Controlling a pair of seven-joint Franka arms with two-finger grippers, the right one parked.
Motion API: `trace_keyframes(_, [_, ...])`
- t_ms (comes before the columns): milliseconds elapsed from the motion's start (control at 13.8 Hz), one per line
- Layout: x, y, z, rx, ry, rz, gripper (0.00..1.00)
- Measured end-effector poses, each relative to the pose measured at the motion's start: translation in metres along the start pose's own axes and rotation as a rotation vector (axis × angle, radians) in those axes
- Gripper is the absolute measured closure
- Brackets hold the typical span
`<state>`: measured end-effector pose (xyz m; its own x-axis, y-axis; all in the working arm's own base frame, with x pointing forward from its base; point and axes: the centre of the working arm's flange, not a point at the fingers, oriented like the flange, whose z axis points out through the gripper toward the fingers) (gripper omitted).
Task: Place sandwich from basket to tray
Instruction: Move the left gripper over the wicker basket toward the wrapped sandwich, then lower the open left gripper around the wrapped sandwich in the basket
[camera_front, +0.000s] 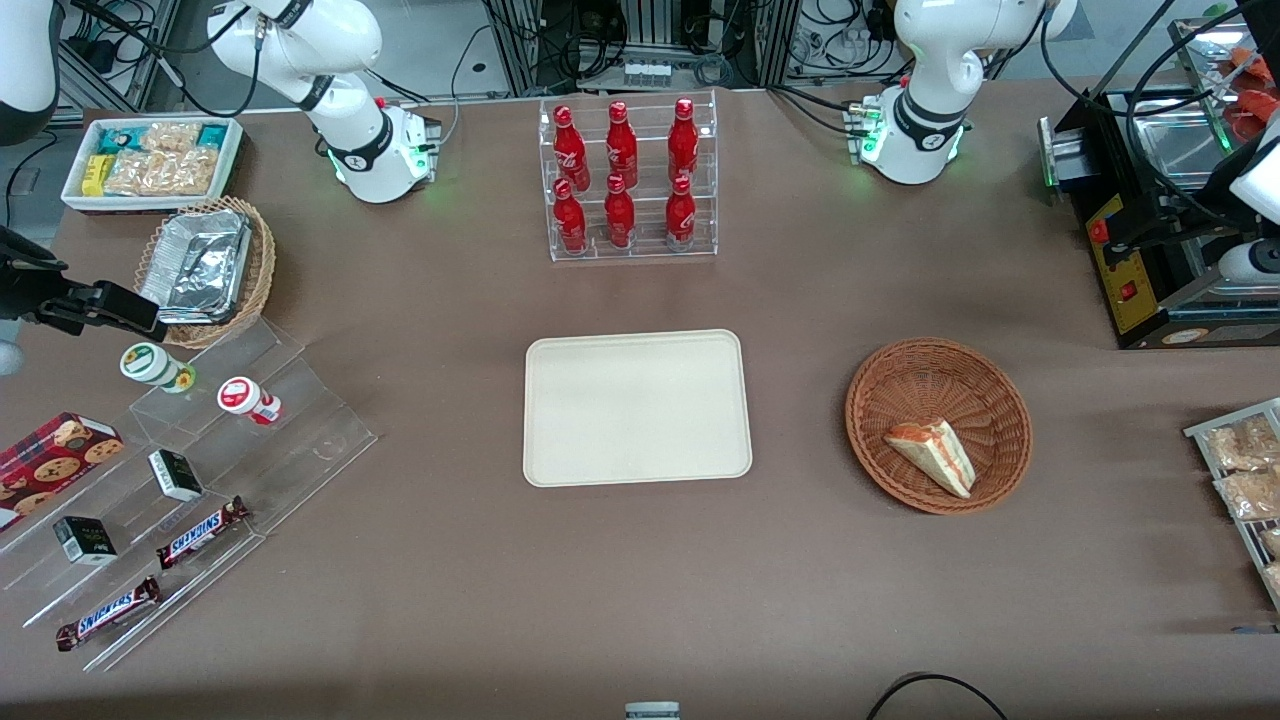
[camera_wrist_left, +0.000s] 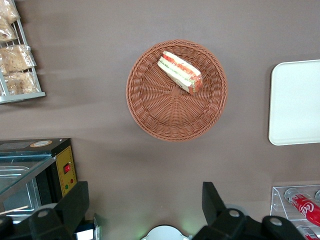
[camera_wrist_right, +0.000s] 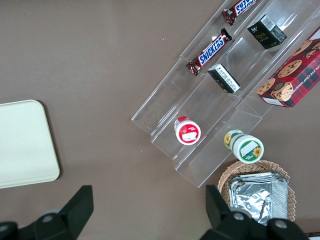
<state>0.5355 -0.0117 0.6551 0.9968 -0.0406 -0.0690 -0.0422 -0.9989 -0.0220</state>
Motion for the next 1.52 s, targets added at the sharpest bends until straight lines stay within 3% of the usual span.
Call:
trace_keyframes(289, [0.005,0.004,0.003,0.000,0.004,-0.009,0.00])
trace_keyframes(795, [0.068,0.029,0.088,-0.002,-0.045,-0.007,0.00])
trace_keyframes(1084, [0.093,0.044,0.159,-0.005,-0.008,-0.135,0.00])
trace_keyframes(1518, [0.092,0.046,0.234,-0.024,0.052,-0.389,0.00])
